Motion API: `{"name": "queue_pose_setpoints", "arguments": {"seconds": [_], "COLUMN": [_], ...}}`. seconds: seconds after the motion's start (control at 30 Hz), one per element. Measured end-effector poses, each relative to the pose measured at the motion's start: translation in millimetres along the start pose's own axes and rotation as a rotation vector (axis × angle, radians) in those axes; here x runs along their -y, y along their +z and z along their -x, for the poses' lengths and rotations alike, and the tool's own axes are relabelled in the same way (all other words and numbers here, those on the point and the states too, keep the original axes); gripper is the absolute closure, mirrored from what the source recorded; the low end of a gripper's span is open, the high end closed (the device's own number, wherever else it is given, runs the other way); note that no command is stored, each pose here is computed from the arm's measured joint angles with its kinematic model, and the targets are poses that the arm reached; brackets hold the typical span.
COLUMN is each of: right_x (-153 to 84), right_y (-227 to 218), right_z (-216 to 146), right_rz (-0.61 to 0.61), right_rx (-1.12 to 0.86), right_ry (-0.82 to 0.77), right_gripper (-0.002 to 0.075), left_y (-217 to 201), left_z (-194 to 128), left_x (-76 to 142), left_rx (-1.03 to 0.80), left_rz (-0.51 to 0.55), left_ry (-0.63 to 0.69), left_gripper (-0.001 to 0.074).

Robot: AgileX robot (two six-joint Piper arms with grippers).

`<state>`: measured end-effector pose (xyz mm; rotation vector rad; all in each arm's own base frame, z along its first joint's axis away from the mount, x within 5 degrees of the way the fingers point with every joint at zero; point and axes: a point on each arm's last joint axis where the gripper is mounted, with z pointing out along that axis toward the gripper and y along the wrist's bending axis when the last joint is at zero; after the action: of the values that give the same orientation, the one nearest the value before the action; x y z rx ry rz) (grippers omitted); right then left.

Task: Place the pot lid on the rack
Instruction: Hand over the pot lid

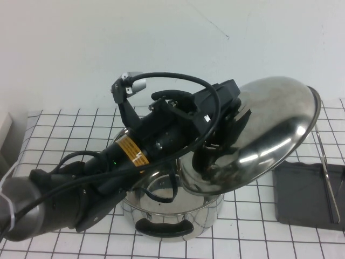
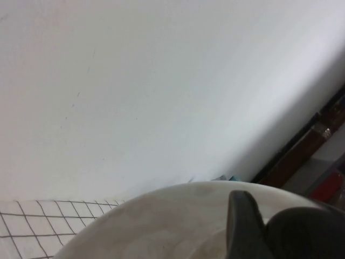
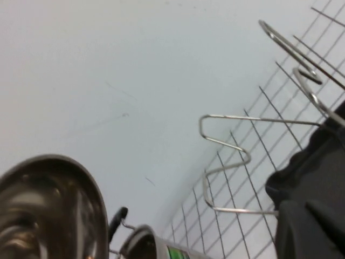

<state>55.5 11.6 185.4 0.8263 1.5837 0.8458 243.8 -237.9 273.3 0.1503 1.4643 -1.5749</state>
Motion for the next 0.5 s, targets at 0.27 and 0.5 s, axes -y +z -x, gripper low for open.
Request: {"name": "queue_pose_setpoints", "arguments": {"seconds": [0.27, 0.5], "right_x": [-4.8, -38.8], "right_y": [-0.1, -9.6], "right_z": [1.5, -5.2], "right_rz": [0.053, 0.299], "right_rx": [0.016, -0.102], "right_ry": [0.056, -0.23], "right_gripper": [0.0729, 0.0727], "left_y": [7.3, 25.9], "left_z": [8.5, 20.7], "left_x": [3.9, 24.9], "left_rx": [0.039, 0.009], "left_rz": [-0.017, -0.144], "left_ry": [-0.004, 0.105], "left_gripper": [0.0415, 0.0415]}}
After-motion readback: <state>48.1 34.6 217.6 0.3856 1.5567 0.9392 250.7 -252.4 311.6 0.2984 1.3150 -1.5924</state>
